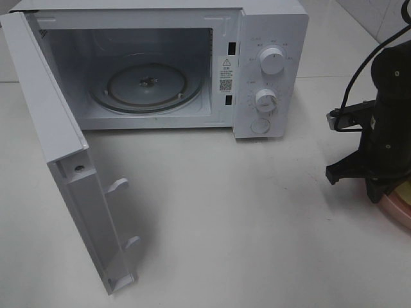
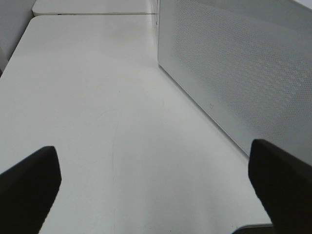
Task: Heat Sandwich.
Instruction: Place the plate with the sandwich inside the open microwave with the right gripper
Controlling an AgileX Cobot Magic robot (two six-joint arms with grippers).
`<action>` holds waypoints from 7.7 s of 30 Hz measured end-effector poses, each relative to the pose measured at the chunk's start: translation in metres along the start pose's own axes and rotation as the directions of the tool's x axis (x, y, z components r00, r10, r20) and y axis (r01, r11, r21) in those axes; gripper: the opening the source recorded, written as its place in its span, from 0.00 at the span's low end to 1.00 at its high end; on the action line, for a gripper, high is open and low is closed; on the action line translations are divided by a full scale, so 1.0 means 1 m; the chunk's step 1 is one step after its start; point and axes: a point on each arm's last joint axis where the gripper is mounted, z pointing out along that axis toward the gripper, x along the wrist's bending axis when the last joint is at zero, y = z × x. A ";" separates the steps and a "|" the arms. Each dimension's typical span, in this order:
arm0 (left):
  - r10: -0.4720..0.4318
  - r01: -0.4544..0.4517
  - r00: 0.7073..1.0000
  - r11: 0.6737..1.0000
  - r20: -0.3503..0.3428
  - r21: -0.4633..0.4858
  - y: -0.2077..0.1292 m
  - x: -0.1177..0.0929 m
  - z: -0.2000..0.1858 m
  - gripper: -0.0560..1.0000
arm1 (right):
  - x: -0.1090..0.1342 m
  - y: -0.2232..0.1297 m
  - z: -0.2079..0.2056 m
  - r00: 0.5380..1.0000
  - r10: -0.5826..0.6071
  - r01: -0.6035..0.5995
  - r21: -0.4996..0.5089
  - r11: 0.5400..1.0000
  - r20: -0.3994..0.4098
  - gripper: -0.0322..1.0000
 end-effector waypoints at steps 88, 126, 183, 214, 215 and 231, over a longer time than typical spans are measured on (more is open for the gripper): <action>0.000 0.000 1.000 1.000 0.000 0.000 0.000 0.000 0.000 0.99 | 0.111 -0.171 -0.101 0.672 -0.670 0.717 -0.053 0.695 0.314 0.07; 0.000 0.000 1.000 1.000 0.000 0.000 0.000 0.000 0.000 0.99 | 0.133 -0.162 -0.103 0.011 -0.925 0.999 -0.041 -0.005 0.380 0.07; 0.000 0.000 1.000 1.000 0.000 0.000 0.000 0.000 0.000 0.99 | 0.108 -0.100 -0.091 -0.437 -0.775 0.860 -0.042 -0.509 0.457 0.07; 0.000 0.000 1.000 1.000 0.000 0.000 0.000 0.000 0.000 0.99 | 0.168 -0.018 -0.110 -0.443 -0.735 0.809 -0.124 -0.574 0.513 0.07; 0.000 0.000 1.000 1.000 0.000 0.000 0.000 0.000 0.000 0.99 | 0.168 -0.018 -0.110 -0.443 -0.735 0.809 -0.124 -0.574 0.513 0.07; 0.000 0.000 1.000 1.000 0.000 0.000 0.000 0.000 0.000 0.99 | 0.191 0.027 -0.113 -0.445 -0.748 0.828 -0.090 -0.553 0.493 0.07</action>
